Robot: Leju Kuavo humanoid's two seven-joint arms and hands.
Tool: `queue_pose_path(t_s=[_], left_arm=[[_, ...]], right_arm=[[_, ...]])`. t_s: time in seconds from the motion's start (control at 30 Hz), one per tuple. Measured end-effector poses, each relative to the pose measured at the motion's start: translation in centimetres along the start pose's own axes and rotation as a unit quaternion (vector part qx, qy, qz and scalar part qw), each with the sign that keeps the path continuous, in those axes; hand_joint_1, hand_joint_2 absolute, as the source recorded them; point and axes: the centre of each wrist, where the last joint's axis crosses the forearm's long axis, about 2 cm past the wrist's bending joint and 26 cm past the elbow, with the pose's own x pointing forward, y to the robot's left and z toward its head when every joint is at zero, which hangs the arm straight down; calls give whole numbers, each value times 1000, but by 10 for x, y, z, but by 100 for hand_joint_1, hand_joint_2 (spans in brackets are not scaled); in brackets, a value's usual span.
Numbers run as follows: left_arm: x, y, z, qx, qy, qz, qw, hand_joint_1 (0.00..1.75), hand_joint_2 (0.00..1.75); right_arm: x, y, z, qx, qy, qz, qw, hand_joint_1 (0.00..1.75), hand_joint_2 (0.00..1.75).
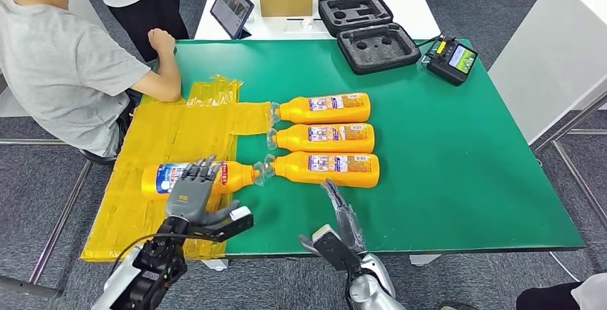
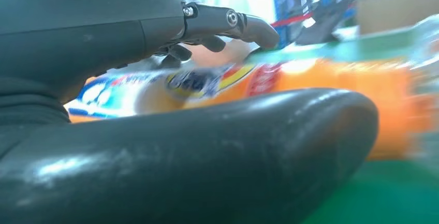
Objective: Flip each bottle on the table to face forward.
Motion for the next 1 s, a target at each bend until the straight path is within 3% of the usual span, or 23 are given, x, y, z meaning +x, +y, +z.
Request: queue_pose_path(t_s=[0.23,0.37,0.73,1.0], left_arm=[[16,13,13,47,-26,8,999,0,0],[21,21,18,97,-46,16,994,0,175],[30,43,16,198,-91,87,972,0,175],[32,41,16,212,-120,205,948,0,175]], right_arm=[[-1,0,2,1,2,0,1000,0,175],[-1,1,3,0,3,0,1000,0,175],[3,0,4,-19,-1,-3,1000,0,175],[24,-3,-1,-43,-69,26,996,0,175]])
